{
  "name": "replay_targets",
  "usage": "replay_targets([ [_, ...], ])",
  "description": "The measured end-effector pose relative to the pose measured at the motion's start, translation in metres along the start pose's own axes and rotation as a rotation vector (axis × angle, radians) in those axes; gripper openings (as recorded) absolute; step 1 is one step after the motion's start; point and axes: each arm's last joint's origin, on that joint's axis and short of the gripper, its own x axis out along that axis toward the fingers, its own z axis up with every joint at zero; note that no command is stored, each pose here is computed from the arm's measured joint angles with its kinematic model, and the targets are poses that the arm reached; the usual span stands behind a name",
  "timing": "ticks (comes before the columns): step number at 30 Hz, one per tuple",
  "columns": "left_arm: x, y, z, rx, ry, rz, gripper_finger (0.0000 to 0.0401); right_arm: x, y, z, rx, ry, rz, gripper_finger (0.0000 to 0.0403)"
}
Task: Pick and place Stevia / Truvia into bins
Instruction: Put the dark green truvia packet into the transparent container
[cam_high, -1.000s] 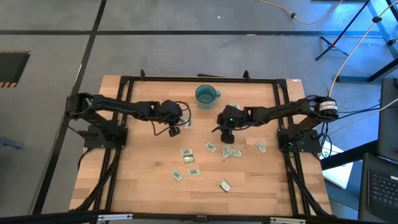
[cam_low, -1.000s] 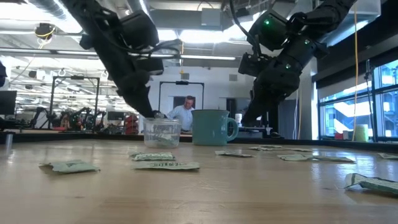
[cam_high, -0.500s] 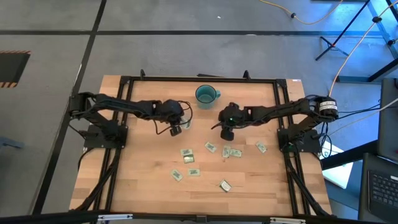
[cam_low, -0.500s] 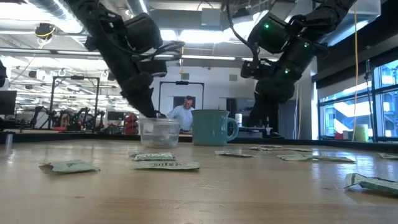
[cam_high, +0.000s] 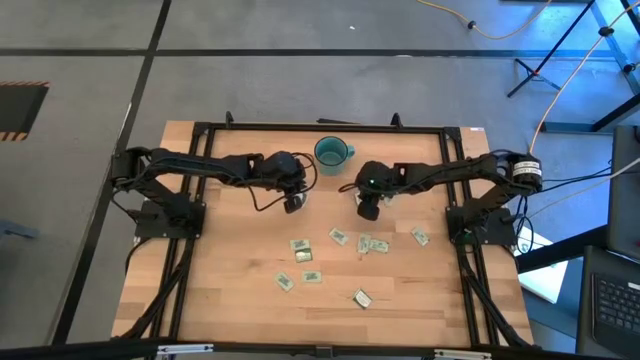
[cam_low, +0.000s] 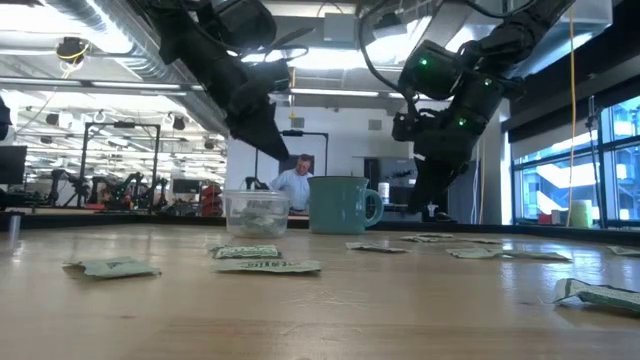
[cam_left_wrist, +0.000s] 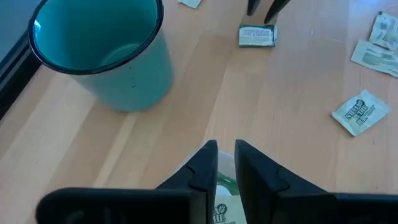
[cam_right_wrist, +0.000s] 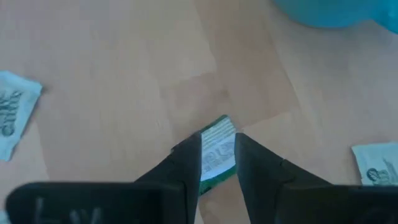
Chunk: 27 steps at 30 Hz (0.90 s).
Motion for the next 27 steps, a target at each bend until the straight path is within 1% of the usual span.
replay_targets([
  [5, 0.0, 0.0, -0.001, 0.002, 0.006, 0.0, 0.0052, 0.004, 0.002, -0.002, -0.029, 0.017, 0.017, 0.0089],
  [10, 0.0, 0.0, -0.001, 0.002, 0.006, 0.0, 0.0054, 0.024, 0.002, -0.009, -0.053, 0.083, 0.008, 0.0088],
  [15, 0.0, 0.0, -0.001, 0.001, 0.006, 0.0, 0.005, 0.034, 0.003, -0.011, -0.038, 0.094, 0.005, 0.0088],
  [18, 0.0, 0.0, -0.001, 0.002, 0.006, 0.0, 0.0048, 0.034, 0.003, -0.011, -0.032, 0.096, 0.004, 0.0083],
  [21, 0.0, 0.0, -0.001, 0.002, 0.006, 0.0, 0.0047, 0.033, 0.003, -0.01, -0.034, 0.089, 0.005, 0.0068],
  [27, 0.0, -0.001, -0.002, 0.005, 0.015, -0.001, 0.0044, 0.028, 0.002, -0.01, -0.061, 0.082, 0.008, 0.0022],
])
